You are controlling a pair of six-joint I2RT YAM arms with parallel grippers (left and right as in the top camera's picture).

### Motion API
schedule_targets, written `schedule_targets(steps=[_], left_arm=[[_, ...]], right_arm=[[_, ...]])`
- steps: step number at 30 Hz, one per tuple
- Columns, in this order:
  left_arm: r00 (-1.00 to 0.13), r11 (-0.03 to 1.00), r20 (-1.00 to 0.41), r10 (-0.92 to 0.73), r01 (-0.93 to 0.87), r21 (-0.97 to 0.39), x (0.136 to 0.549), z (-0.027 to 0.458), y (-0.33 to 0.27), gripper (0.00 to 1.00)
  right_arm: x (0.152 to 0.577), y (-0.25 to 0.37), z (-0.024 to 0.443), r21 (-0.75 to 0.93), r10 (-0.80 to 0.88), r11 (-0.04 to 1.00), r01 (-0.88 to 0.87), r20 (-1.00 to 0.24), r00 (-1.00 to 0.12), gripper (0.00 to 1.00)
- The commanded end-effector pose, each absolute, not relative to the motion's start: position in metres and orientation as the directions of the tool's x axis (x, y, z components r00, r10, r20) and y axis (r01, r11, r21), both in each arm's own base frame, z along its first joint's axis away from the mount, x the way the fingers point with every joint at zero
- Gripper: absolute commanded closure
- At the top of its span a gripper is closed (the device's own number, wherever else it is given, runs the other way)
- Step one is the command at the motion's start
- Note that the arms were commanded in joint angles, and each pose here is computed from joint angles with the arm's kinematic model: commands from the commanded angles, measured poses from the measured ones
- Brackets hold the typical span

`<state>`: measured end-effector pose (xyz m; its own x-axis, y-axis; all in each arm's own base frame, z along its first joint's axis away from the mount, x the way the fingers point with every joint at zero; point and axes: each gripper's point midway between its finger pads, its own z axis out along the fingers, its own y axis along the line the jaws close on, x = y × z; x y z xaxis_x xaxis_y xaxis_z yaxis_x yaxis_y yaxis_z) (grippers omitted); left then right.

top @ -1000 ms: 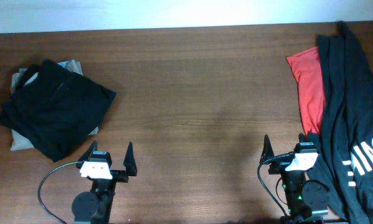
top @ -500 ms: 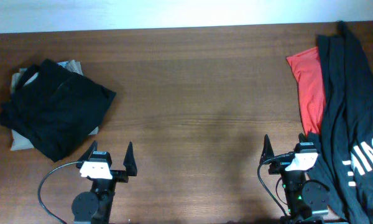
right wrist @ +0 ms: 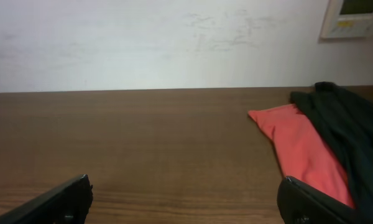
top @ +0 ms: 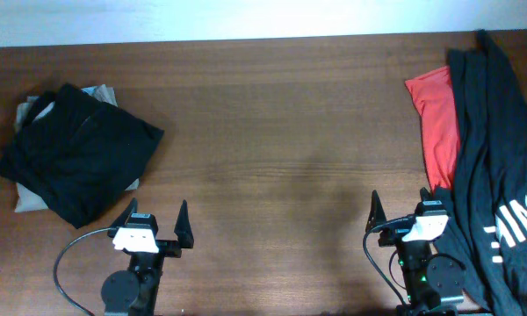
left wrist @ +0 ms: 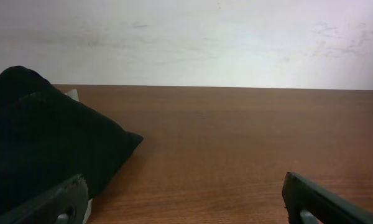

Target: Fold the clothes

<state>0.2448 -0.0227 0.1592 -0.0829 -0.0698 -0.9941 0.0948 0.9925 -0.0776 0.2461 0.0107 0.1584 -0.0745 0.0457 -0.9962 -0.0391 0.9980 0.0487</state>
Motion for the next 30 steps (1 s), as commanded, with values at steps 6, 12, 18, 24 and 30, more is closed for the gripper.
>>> schedule_targets(steps=[6,12,18,24,30], left_arm=[[-0.172,0.989,-0.979,-0.107,0.079,-0.121,0.237,0.157,-0.022,0.01],[-0.383,0.991,-0.919,-0.092,0.051,-0.12,0.243,0.183,-0.022,0.01],[-0.694,0.985,-0.717,-0.07,0.067,-0.162,0.27,0.156,-0.038,0.01],[-0.706,0.983,-0.705,-0.069,0.071,-0.168,0.271,0.152,-0.039,0.01],[-0.705,0.983,-0.705,-0.069,0.071,-0.168,0.271,0.152,-0.039,0.01]], right_arm=[[0.246,0.004,0.177,0.078,0.079,0.997,0.009,-0.981,-0.179,0.01],[0.277,-0.018,0.164,-0.039,0.061,0.989,0.145,-0.777,-0.626,0.01],[0.267,-0.077,0.09,-0.053,0.48,0.832,0.552,-0.427,-0.766,0.01],[0.228,-0.11,0.013,-0.114,0.66,0.733,0.671,-0.118,-0.742,0.01],[0.218,-0.106,-0.015,-0.154,0.663,0.738,0.658,-0.017,-0.748,0.68]])
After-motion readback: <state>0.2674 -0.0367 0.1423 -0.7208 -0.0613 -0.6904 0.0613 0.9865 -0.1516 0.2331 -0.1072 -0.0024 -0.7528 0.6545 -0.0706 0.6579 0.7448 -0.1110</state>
